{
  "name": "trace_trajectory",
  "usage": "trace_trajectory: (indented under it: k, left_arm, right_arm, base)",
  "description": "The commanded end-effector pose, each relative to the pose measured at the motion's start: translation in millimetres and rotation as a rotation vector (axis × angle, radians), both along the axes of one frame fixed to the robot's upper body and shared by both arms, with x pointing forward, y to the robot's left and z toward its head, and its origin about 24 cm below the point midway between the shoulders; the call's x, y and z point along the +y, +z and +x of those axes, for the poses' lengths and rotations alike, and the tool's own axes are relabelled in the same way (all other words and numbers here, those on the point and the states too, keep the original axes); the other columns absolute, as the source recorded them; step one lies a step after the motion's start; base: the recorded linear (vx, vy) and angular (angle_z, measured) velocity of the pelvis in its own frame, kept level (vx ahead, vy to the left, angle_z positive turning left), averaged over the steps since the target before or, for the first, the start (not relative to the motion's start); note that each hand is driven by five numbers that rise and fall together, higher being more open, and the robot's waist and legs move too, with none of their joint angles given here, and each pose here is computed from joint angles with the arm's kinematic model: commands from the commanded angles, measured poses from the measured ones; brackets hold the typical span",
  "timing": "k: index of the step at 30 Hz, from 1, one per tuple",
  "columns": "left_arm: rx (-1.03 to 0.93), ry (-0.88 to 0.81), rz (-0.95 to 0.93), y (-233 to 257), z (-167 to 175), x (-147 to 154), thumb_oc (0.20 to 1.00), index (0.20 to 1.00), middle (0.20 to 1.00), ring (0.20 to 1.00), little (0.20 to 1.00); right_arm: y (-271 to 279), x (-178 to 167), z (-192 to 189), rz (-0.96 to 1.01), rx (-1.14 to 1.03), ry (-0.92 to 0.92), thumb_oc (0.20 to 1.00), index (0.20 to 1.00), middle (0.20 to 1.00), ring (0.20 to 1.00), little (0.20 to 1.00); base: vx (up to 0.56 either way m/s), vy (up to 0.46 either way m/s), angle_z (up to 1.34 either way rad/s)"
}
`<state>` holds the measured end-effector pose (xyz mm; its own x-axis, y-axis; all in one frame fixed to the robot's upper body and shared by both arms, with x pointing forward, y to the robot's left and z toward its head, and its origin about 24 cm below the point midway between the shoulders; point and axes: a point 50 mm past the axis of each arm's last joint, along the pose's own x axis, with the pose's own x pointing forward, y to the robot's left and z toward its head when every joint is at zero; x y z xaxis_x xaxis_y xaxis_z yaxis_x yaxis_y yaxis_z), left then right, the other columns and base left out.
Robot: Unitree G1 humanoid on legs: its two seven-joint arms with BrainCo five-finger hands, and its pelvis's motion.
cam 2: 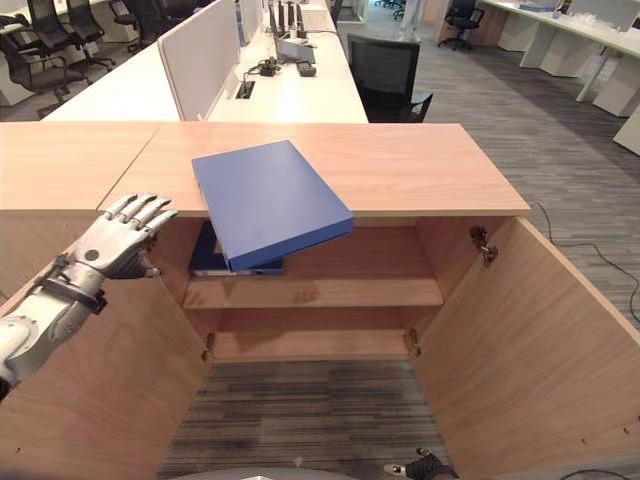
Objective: Put the empty folder in the office cabinet
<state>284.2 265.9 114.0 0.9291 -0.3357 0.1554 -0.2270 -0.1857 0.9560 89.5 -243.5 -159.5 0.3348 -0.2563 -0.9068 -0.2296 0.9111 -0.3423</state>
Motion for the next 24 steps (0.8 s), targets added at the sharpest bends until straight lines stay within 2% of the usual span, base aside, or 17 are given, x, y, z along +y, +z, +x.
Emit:
trace_trajectory:
  k: [1,12,24]
  left_arm:
    - [-0.145,0.022,0.013,35.8,22.9,-1.1,1.000,1.000,1.000,1.000,1.000]
    - [-0.149,0.083,-0.071,23.3,38.3,-9.4,1.000,1.000,1.000,1.000,1.000]
    - [-0.166,0.076,-0.115,25.1,43.8,-19.3,1.000,1.000,1.000,1.000,1.000]
  right_arm:
    - [5.5,0.8,25.1,-0.036,-0.053,0.059,1.000,1.000,1.000,1.000,1.000]
    - [6.0,0.7,26.5,-0.049,-0.056,0.065,1.000,1.000,1.000,1.000,1.000]
    - [4.7,0.2,22.0,-0.053,-0.038,0.063,1.000,1.000,1.000,1.000,1.000]
  base:
    - [0.02,0.007,-0.08]
    - [0.01,0.009,-0.08]
    - [0.00,0.003,-0.08]
